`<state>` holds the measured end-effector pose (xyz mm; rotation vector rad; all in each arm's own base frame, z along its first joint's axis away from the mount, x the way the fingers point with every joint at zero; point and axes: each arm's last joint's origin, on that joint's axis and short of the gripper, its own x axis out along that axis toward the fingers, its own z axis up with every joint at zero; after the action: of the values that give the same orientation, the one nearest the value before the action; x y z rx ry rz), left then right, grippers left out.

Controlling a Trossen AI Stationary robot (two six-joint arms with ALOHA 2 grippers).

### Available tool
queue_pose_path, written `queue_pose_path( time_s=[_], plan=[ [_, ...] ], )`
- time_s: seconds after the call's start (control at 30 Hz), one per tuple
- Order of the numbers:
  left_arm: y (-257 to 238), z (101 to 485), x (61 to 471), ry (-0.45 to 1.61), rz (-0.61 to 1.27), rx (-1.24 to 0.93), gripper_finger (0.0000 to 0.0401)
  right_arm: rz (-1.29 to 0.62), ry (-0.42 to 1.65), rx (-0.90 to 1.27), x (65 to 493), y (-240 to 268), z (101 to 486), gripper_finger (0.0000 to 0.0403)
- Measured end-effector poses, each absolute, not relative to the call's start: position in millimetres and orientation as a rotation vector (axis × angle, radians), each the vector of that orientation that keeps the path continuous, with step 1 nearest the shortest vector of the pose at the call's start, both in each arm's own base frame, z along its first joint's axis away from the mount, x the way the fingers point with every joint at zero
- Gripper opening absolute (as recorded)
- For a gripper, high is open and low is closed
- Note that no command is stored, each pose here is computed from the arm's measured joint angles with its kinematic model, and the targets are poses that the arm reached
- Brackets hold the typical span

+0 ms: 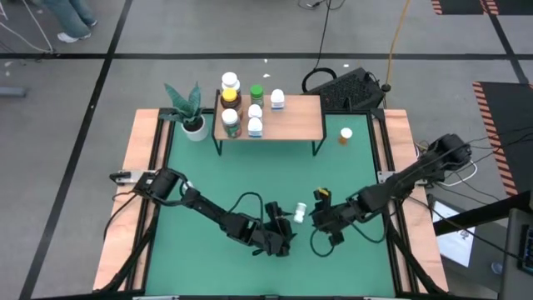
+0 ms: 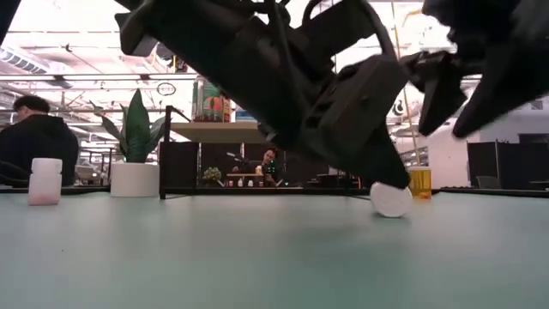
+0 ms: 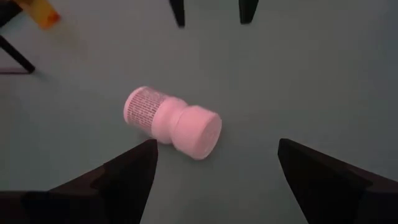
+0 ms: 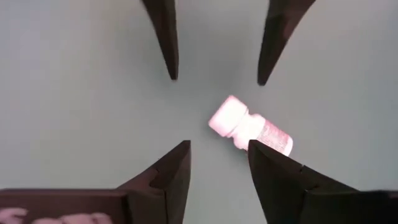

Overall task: Pick and place medicine bottles onto shelf by color
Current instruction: Put the white black pill bottle on the shelf aligned with the white blue pill bottle

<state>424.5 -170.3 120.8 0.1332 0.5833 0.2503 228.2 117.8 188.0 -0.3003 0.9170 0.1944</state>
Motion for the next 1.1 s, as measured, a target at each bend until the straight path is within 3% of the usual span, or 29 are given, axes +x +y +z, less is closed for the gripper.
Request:
queue_pose_path(
  time_s=[0.3,0.47,0.67,0.87,1.1],
  plan=[
    [-166,116,421,0.638,0.281,0.178,0.0335,0.256,0.870,-0.473,251,102,166,0.0238],
    [-165,116,421,0.641,0.285,0.179,0.0335,0.356,0.917,-0.584,261,92,148,0.0258],
    [-165,116,421,0.645,0.289,0.172,0.0335,0.332,0.908,-0.663,271,77,142,0.0257],
    [-165,115,420,0.650,0.292,0.168,0.0335,0.409,0.957,-0.595,276,69,126,0.0246],
    [-165,115,420,0.651,0.294,0.163,0.0335,0.391,0.973,-0.523,278,69,122,0.0184]
  ],
)
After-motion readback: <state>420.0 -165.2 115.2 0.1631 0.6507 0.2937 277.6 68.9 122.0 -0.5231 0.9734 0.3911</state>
